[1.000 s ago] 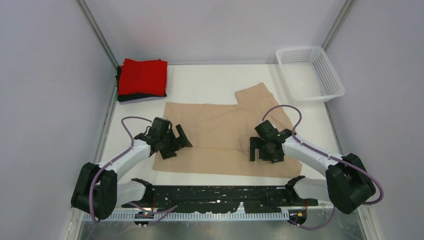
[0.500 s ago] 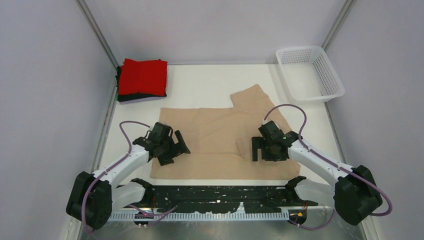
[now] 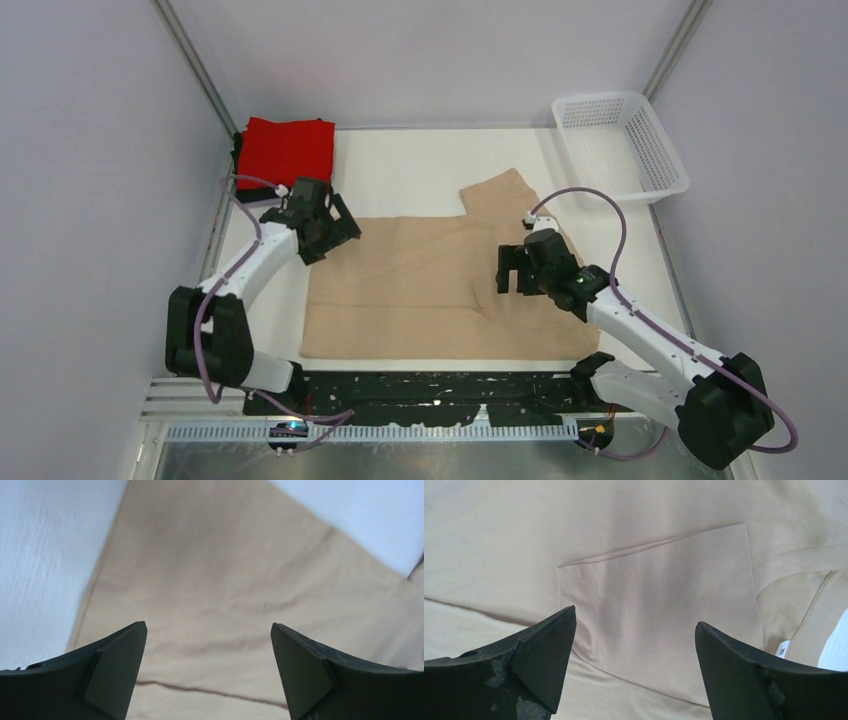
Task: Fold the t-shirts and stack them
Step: Grab the side of the flattened tshirt furthest away from the robot with both arms
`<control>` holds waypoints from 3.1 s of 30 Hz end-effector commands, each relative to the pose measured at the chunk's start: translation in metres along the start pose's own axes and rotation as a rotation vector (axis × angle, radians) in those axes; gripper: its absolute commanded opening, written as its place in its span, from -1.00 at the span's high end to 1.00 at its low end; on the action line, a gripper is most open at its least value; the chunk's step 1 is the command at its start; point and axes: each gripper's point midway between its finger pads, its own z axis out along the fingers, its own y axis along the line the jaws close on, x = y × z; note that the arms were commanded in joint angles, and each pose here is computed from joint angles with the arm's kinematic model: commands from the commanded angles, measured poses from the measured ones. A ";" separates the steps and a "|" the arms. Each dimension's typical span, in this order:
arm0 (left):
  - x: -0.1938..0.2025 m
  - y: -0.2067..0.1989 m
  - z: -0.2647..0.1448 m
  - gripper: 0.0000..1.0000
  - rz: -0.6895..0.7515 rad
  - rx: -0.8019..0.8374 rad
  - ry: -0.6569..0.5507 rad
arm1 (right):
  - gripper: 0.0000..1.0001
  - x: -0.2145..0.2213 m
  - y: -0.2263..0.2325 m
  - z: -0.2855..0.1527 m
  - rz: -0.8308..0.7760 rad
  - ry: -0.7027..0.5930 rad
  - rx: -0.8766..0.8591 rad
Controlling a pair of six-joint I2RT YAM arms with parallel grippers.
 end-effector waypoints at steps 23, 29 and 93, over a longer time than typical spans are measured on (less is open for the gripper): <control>-0.121 -0.023 0.116 -0.99 -0.115 0.051 -0.003 | -0.91 -0.026 -0.018 0.031 0.022 -0.033 0.095; -0.119 -0.021 0.112 -0.99 -0.122 0.028 0.011 | -0.91 0.012 -0.033 0.054 0.149 0.110 0.108; -0.082 -0.059 0.096 1.00 0.106 -0.085 0.149 | -0.91 -0.067 -0.099 0.020 0.259 -0.071 0.230</control>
